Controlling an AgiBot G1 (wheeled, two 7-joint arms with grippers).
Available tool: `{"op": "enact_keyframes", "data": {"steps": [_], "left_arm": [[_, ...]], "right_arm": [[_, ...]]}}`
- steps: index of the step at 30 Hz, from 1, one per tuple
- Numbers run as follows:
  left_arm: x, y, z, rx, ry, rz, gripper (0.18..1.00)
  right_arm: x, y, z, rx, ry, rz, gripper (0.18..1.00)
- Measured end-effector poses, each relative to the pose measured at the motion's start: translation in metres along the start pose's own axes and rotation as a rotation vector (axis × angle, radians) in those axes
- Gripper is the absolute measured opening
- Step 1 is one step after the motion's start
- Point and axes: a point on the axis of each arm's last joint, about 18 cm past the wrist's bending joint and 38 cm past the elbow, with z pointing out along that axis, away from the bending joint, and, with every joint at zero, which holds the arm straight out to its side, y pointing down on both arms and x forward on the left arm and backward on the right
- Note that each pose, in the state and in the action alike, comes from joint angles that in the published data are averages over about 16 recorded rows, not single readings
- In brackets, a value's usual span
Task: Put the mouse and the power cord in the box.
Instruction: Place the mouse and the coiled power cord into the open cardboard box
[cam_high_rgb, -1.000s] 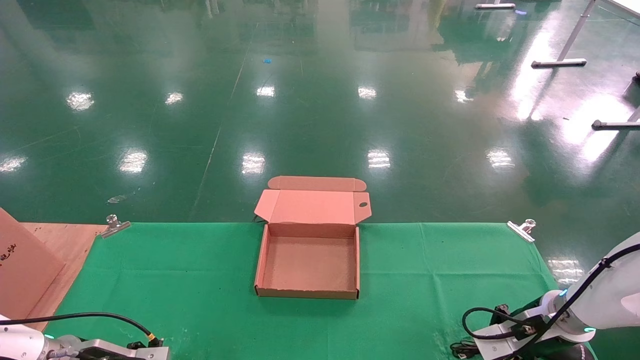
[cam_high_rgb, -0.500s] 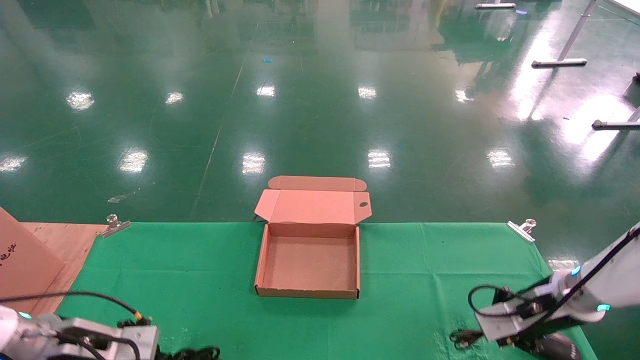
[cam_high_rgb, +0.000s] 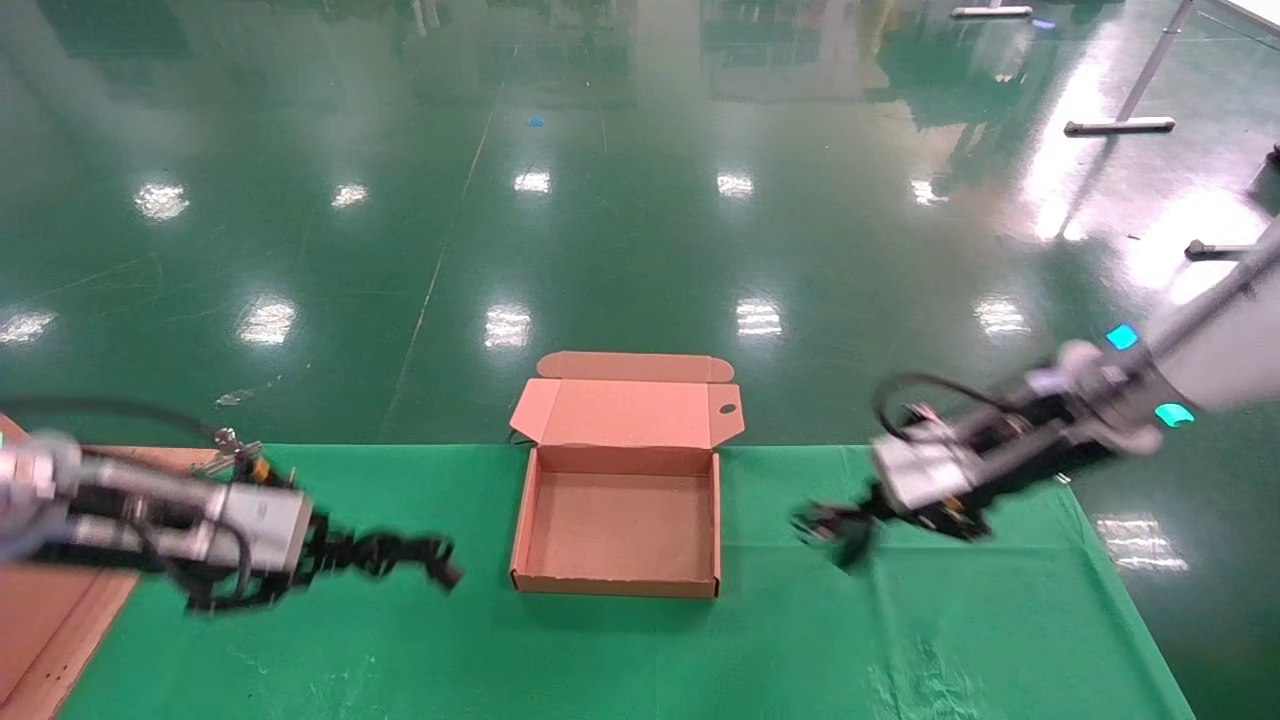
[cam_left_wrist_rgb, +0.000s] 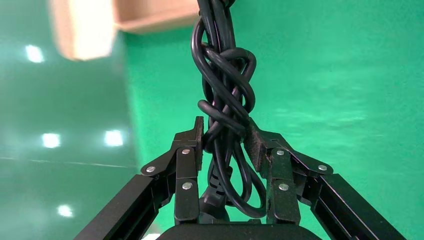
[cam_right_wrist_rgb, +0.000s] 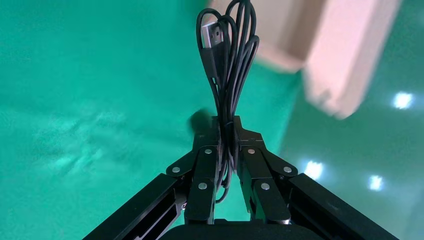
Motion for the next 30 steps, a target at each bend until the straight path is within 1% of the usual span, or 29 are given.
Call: {"op": "enact_keyframes", "data": {"steps": [4, 8, 11, 15, 19, 22, 26, 30], "left_arm": [[-0.041, -0.017, -0.014, 0.03, -0.074, 0.05, 0.358], [-0.079, -0.034, -0.024, 0.059, -0.144, 0.094, 0.358], [-0.103, -0.043, -0.029, 0.076, -0.184, 0.12, 0.358], [-0.123, -0.053, -0.032, 0.089, -0.214, 0.151, 0.358], [-0.133, -0.062, -0.028, 0.109, -0.224, 0.177, 0.357], [-0.136, -0.069, -0.018, 0.132, -0.232, 0.208, 0.357], [-0.135, -0.079, 0.007, 0.162, -0.25, 0.248, 0.357], [-0.131, -0.088, 0.043, 0.165, -0.283, 0.282, 0.357]], "right_arm": [[0.037, -0.037, -0.009, 0.017, 0.059, -0.04, 0.218], [0.068, -0.07, -0.013, 0.021, 0.121, -0.07, 0.218], [0.084, -0.09, -0.015, 0.017, 0.166, -0.085, 0.218], [0.098, -0.105, -0.016, 0.01, 0.216, -0.094, 0.218], [0.105, -0.111, -0.016, 0.001, 0.249, -0.09, 0.218], [0.107, -0.11, -0.017, -0.009, 0.258, -0.079, 0.218], [0.107, -0.101, -0.021, -0.022, 0.256, -0.056, 0.217], [0.103, -0.085, -0.029, -0.033, 0.245, -0.028, 0.217]]}}
